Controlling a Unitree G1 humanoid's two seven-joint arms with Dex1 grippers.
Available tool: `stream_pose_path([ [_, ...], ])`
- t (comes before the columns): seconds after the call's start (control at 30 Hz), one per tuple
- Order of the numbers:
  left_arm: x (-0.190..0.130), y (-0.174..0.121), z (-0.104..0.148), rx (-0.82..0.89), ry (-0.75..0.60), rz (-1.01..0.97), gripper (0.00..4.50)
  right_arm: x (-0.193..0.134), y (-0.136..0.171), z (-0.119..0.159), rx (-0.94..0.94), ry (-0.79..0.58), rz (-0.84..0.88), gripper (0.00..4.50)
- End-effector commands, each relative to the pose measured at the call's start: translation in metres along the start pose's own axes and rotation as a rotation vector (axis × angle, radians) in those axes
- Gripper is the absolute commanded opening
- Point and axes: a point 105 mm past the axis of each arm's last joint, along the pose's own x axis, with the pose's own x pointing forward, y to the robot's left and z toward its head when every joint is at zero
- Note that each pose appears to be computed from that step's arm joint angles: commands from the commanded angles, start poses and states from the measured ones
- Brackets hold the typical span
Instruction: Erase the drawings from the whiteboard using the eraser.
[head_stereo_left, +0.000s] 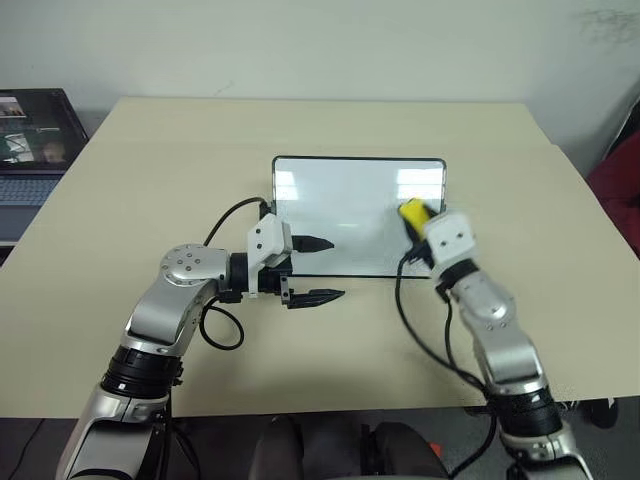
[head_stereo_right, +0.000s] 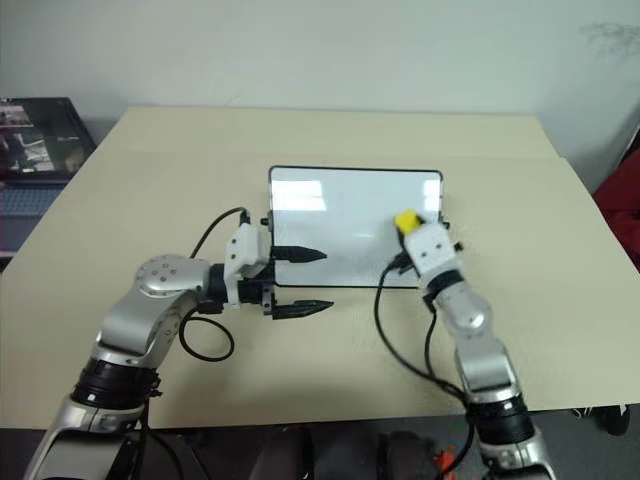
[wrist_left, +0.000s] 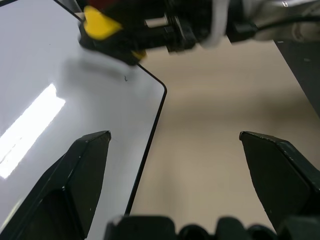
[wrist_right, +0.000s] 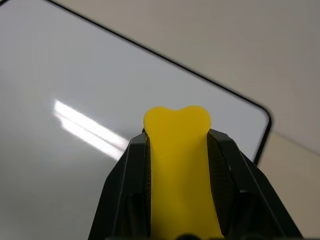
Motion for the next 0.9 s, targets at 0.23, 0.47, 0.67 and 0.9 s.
stream_pose_path([
  [0.23, 0.002, 0.0, 0.006, 0.031, -0.019, -0.006, 4.5, 0.017, 0.004, -0.032, 0.053, 0.037, -0.064, 1.19],
  [0.47, 0.002, 0.0, 0.006, 0.03, -0.02, -0.005, 4.5, 0.004, 0.037, -0.058, 0.092, 0.089, -0.018, 1.19],
  [0.67, 0.004, 0.0, 0.007, 0.031, -0.026, -0.008, 4.5, -0.007, 0.059, -0.077, 0.107, 0.131, 0.002, 1.19],
  [0.9, 0.005, 0.001, 0.007, 0.03, -0.028, -0.007, 4.5, -0.007, 0.074, -0.059, 0.138, 0.079, 0.047, 1.19],
])
